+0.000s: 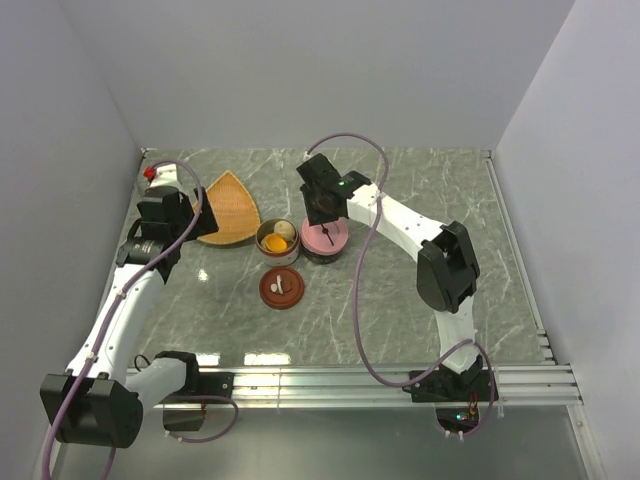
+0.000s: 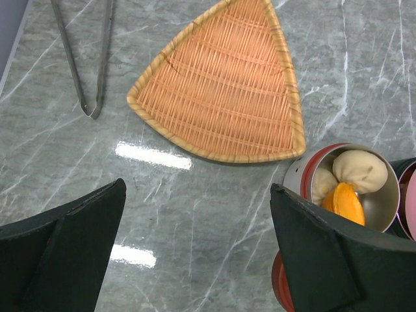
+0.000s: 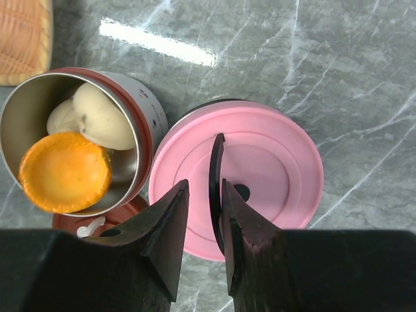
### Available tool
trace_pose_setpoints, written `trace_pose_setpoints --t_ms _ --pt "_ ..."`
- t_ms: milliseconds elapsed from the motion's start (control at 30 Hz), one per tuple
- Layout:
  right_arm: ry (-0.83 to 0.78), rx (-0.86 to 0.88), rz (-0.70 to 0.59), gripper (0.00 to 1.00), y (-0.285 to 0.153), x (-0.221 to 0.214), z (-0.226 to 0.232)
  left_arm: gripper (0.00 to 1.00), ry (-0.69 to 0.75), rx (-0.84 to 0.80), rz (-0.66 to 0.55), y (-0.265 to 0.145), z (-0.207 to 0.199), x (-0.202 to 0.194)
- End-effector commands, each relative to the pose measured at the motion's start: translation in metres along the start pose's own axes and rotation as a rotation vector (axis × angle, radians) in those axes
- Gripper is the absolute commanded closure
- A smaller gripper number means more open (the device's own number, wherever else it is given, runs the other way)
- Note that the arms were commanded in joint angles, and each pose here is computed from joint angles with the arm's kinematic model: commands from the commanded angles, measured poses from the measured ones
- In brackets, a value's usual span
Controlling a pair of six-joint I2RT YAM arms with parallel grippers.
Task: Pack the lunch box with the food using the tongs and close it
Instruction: Put the lid back on the lunch box
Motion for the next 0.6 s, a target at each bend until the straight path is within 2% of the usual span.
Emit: trace_pose_setpoints --t_ms 0,567 --pt "0.031 0.043 -0.057 0.66 -0.022 0.010 0.001 0.01 0.010 -0.025 -0.032 -0.004 -0.003 0.004" --pt "0.032 -0.012 -0.060 0.65 -0.027 0.003 -0.009 0.01 0.012 -0.025 -0.032 -0.004 -0.003 0.005"
Point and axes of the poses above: each gripper's point midway between its finger pads, its own y axis out along the fingers, its own z axis along the line the jaws close on, x = y × z, the point moved 8 cm from there along -y, back along the fingers, and after that the axes turned 10 degrees about y, right-handed, at the moved point
